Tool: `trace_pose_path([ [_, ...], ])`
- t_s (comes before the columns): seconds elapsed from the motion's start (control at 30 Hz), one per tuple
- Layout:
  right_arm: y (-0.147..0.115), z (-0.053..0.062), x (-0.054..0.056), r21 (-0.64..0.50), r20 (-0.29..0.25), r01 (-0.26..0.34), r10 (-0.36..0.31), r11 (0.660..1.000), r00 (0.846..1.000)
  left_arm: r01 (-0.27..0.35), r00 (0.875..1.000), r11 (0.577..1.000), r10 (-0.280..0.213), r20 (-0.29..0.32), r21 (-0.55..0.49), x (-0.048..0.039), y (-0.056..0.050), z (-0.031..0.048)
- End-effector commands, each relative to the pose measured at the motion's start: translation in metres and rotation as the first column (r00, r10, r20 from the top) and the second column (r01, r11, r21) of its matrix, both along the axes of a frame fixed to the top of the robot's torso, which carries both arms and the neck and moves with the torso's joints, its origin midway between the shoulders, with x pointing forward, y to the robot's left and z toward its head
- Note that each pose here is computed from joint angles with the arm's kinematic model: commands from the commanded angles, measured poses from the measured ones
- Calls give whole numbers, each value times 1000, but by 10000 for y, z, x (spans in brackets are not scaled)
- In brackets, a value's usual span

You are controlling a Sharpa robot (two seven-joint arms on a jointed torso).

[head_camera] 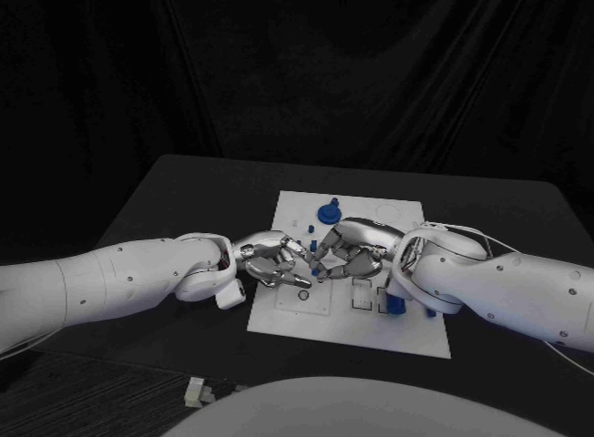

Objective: Assemble the parts on the task board

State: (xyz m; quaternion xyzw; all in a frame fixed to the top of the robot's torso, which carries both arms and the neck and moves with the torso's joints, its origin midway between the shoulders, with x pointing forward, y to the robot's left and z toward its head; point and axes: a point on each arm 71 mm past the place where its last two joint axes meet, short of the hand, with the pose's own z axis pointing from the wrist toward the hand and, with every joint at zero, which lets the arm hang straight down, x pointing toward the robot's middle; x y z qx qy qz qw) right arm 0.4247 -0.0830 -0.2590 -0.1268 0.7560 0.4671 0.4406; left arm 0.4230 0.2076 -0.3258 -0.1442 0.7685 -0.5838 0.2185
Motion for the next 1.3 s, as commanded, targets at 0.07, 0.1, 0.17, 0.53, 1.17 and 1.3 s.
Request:
trace_pose_path([
  [0.07,1,2,2,-4,-5,-2,2,1000,1000,11,1000,1000,-11,-3,-24,-15,-16,8],
  [0.1,0,1,3,-5,-5,-2,2,1000,1000,11,1000,1000,-11,-3,-24,-15,-15,8],
  [0.17,-1,1,3,-5,-5,-2,2,1000,1000,11,1000,1000,-11,-3,-23,-15,-14,7],
  [0.53,-8,-2,8,-6,-5,0,0,1000,1000,12,1000,1000,-12,-6,-22,-14,-9,4],
  [1.17,-20,-8,19,-10,-6,3,-4,1000,1000,11,1000,1000,-11,-12,-14,-11,11,-4],
  [1.3,-20,-8,20,-10,-5,4,-4,1000,1000,9,1000,1000,-9,-13,-12,-9,18,-5],
])
